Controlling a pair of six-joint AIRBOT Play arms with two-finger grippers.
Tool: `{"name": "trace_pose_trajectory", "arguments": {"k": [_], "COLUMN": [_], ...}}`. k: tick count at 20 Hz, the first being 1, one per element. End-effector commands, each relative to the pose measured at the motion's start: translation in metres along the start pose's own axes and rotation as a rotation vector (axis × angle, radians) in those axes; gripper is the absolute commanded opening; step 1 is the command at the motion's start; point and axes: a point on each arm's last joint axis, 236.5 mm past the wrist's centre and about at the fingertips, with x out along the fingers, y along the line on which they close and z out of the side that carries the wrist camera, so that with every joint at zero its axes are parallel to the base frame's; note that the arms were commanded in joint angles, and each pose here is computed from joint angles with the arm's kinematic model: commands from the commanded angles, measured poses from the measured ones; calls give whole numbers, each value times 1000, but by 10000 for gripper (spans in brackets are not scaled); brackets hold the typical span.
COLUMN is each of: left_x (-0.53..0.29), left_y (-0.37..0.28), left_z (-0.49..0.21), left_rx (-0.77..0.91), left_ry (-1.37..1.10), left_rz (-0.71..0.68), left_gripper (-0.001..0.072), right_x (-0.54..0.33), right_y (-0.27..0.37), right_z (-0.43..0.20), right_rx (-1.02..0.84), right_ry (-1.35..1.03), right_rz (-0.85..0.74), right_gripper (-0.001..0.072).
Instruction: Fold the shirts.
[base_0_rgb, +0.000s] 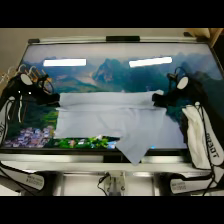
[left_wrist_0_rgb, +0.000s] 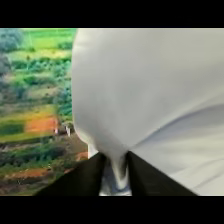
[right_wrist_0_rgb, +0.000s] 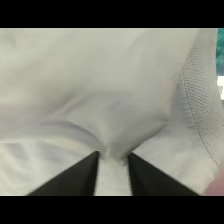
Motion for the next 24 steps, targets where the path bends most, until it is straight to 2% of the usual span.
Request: {"name": "trace_pose_trajectory", "arguments": {"k": [1, 3, 4, 6, 7, 10, 12, 16, 20, 21, 22, 23, 24], "left_x": [-8, -31, -44, -64, -66, -36, -12, 17, 27, 28, 30, 32, 33], "left_y": [-4, 1, 4, 14, 19, 21, 18, 16, 12, 11, 10, 6, 2], "left_z": [1, -5, -11, -35, -53, -134, -166, -186, -170, -164, -160, -159, -160], "left_rx": [-6, 2, -8, -54, -86, -174, -236, -298, -324, -336, -345, -343, -326], "left_ry": [15, 51, 64, 93, 111, 181, 144, 117, 36, 12, -1, 0, 7], "left_rz": [-9, 1, -3, -18, -30, -120, -170, -192, -194, -191, -184, -181, -181], "left_gripper": [617, 623, 597, 595, 595, 595, 595, 595, 586, 561, 416, 355, 235], "right_x": [-5, -27, -42, -71, -83, -102, -109, -119, -119, -119, -119, -119, -120], "right_y": [13, 4, -10, -41, -49, -58, -57, -55, -54, -54, -54, -54, -54], "right_z": [-10, -19, -27, -51, -65, -93, -99, -101, -101, -102, -102, -103, -104], "right_rx": [26, -28, -60, -130, -149, -98, -62, -51, -50, -50, -50, -50, -50], "right_ry": [42, 61, 77, 149, 191, 213, 174, 131, 131, 132, 133, 139, 141], "right_rz": [51, -10, -80, -223, -244, -188, -141, -130, -126, -126, -126, -125, -125], "right_gripper": [504, 504, 504, 504, 504, 504, 504, 504, 504, 504, 504, 504, 504]}}
